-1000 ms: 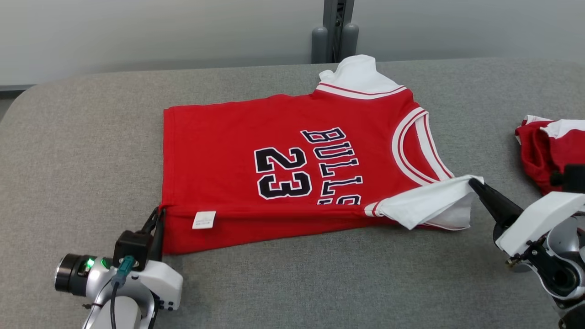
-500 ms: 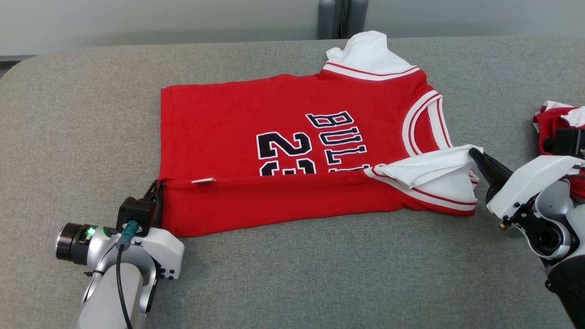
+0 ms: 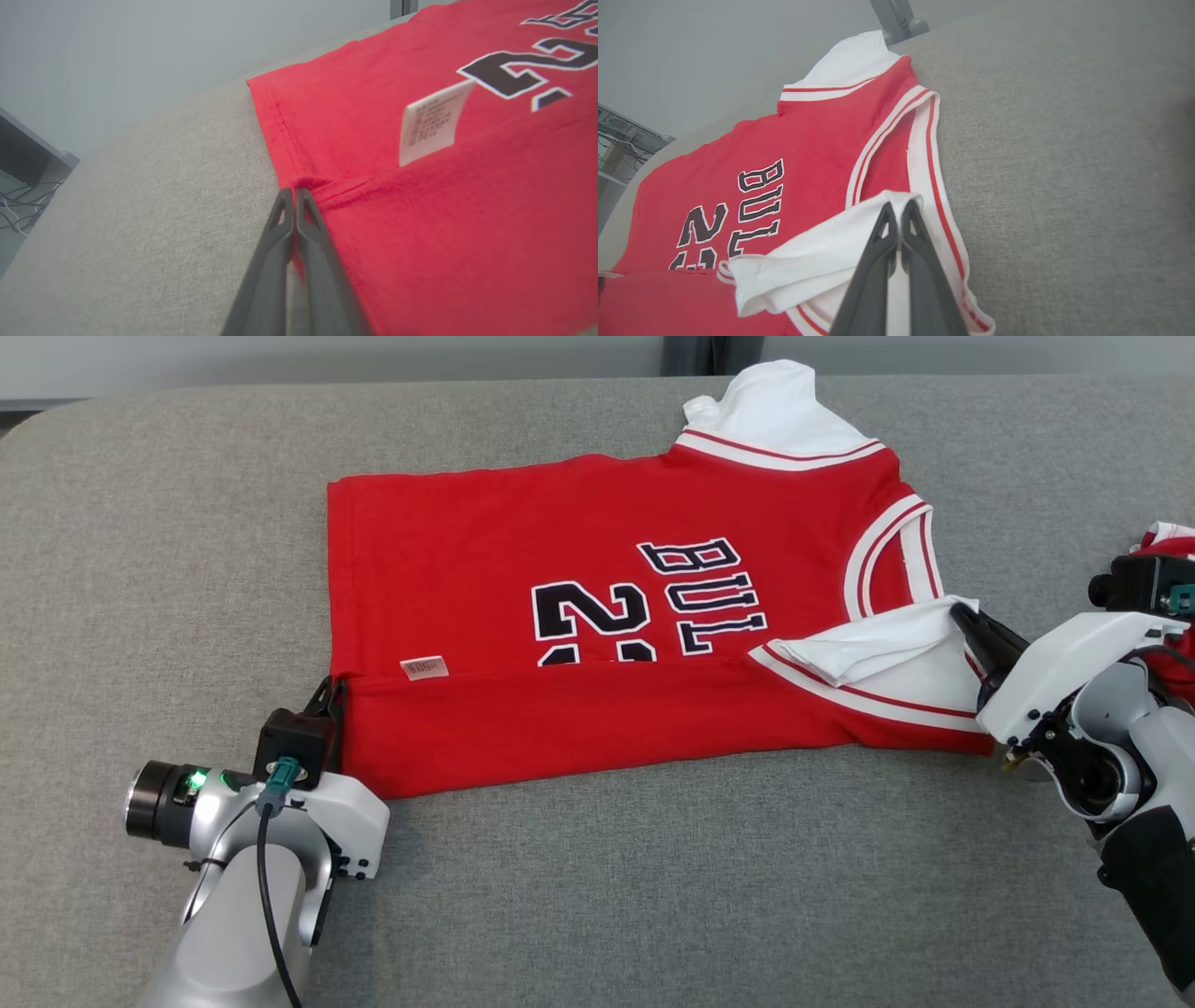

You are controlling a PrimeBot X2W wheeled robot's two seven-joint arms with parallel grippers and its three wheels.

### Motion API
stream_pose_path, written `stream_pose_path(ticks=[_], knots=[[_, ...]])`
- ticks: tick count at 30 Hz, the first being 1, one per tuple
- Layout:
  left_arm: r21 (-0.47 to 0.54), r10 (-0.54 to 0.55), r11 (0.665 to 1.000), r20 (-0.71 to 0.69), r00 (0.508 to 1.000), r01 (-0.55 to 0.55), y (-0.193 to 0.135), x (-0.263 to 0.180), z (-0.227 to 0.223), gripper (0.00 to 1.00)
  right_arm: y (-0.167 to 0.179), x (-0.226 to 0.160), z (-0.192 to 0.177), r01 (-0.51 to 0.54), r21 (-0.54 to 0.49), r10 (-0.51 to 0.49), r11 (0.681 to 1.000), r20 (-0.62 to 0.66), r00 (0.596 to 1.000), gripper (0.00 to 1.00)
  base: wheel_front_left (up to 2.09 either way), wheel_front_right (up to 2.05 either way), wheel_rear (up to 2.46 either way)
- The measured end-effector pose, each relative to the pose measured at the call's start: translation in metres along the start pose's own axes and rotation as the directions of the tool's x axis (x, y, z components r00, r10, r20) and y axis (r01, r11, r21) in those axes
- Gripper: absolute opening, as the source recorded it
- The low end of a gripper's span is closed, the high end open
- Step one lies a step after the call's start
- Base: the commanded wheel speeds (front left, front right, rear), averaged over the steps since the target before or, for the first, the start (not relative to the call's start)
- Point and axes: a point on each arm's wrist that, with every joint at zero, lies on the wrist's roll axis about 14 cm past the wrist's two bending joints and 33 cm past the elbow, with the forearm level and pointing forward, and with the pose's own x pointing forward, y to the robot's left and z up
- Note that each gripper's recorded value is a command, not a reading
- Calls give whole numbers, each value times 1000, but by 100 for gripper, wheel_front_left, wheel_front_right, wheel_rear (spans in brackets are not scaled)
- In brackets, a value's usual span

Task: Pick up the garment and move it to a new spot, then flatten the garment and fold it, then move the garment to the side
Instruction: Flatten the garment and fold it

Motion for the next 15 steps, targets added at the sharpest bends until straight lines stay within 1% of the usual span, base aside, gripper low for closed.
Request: stream_pose_path(ticks=[3,4,5,6,7,8,11,15], knots=[[8,-5,1000,-7,1000,5,-1,2,-2,0,-3,4,-5,9,-22,-9,1000,-21,1000,0,0,0,0],[9,-5,1000,-7,1000,5,-1,3,-2,0,-4,5,-6,13,-21,-13,1000,-24,1000,10,0,0,0],[9,-5,1000,-9,1000,5,-1,3,-2,40,-4,6,-6,15,-22,-15,1000,-20,1000,100,0,0,0],[10,0,1000,-12,1000,1,-1,2,-3,48,-5,7,-5,20,-18,-20,1000,-11,1000,100,0,0,0],[11,4,1000,-14,1000,-4,0,2,-4,48,-6,7,-3,25,-13,-25,1000,-2,1000,100,0,0,0],[11,9,1000,-15,1000,-9,1,2,-4,100,-7,8,-2,28,-14,-28,1000,4,1000,100,0,0,0],[11,23,1000,-12,1000,-23,4,1,-3,100,-4,9,6,26,2,-26,1000,48,999,100,0,0,0],[7,48,999,28,998,-49,11,-1,11,100,0,6,17,17,11,-18,1000,101,995,100,0,0,0]])
